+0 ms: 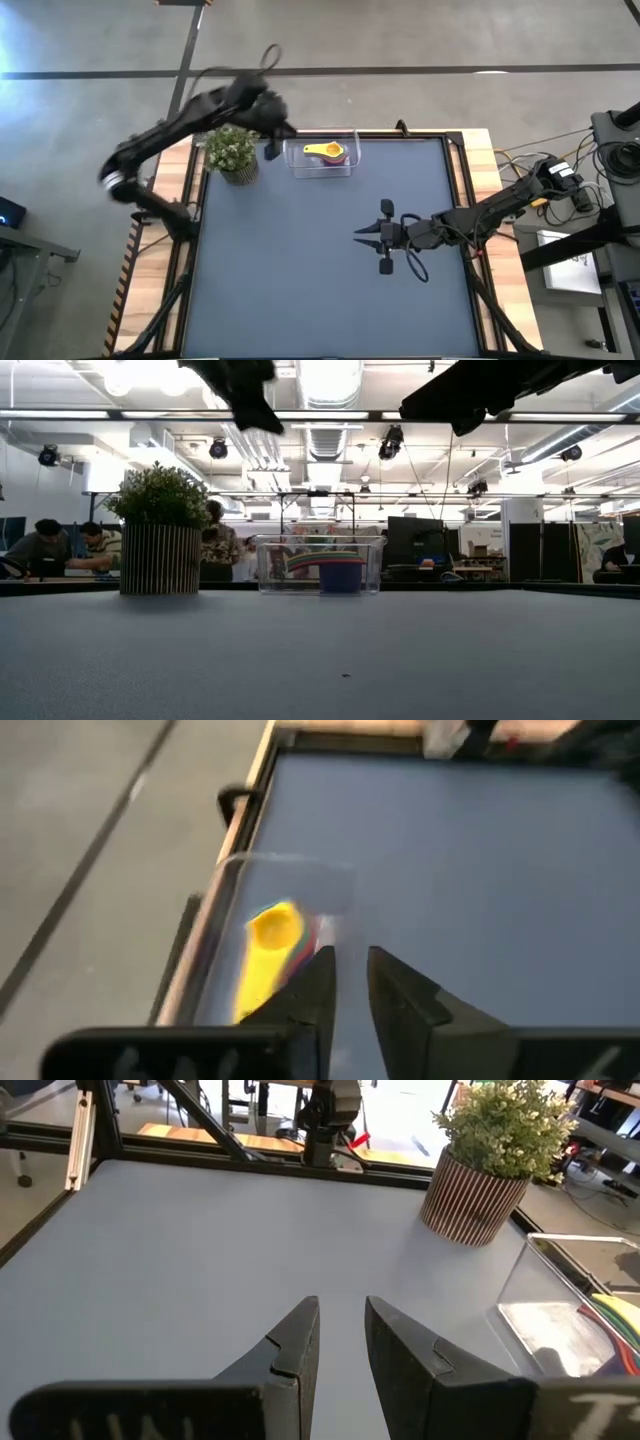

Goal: Nest measuring cups in basket
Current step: Return to Home Position

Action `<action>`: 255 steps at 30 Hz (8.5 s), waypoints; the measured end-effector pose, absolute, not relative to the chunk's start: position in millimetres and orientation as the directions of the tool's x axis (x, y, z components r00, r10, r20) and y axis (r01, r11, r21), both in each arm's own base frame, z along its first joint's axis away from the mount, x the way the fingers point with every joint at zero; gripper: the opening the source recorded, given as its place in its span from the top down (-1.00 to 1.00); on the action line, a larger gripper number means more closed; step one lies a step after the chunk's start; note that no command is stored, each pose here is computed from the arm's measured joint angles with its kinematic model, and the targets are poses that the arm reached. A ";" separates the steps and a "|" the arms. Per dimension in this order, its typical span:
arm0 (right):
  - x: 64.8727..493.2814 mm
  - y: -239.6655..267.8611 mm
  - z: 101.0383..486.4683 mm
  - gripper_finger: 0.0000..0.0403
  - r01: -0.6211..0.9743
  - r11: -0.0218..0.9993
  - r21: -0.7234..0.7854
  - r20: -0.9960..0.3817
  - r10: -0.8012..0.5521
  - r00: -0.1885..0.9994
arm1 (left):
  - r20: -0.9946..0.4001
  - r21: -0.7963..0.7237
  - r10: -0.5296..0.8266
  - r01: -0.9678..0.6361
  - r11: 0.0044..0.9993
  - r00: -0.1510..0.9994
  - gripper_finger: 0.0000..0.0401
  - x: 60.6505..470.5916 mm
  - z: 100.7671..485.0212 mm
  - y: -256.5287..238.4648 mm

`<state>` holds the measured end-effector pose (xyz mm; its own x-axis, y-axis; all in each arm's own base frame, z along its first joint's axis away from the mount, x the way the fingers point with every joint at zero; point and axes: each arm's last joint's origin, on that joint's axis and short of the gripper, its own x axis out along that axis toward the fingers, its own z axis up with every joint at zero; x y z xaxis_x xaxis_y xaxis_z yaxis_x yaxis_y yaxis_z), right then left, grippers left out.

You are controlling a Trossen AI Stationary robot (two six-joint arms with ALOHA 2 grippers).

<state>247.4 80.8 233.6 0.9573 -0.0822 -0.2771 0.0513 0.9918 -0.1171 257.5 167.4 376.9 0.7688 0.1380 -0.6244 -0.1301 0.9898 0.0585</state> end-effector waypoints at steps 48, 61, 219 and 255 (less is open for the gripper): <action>119.9 7.1 190.8 0.64 0.182 0.983 -0.029 0.215 -0.172 0.961 | 0.038 -0.035 0.027 -0.026 0.999 0.999 0.88 74.3 225.0 12.5; 119.3 7.3 183.8 0.64 0.162 0.987 -0.009 0.146 -0.159 0.976 | 0.067 -0.072 0.015 -0.011 0.997 0.998 0.88 94.8 172.2 17.4; 120.2 7.5 180.8 0.64 0.167 0.984 -0.061 0.120 -0.159 0.980 | 0.053 -0.101 0.028 -0.023 0.995 0.998 0.88 95.9 171.8 18.1; 120.2 7.4 180.7 0.64 0.167 0.984 -0.061 0.119 -0.159 0.980 | 0.053 -0.101 0.029 -0.023 0.995 0.998 0.88 95.9 171.8 18.1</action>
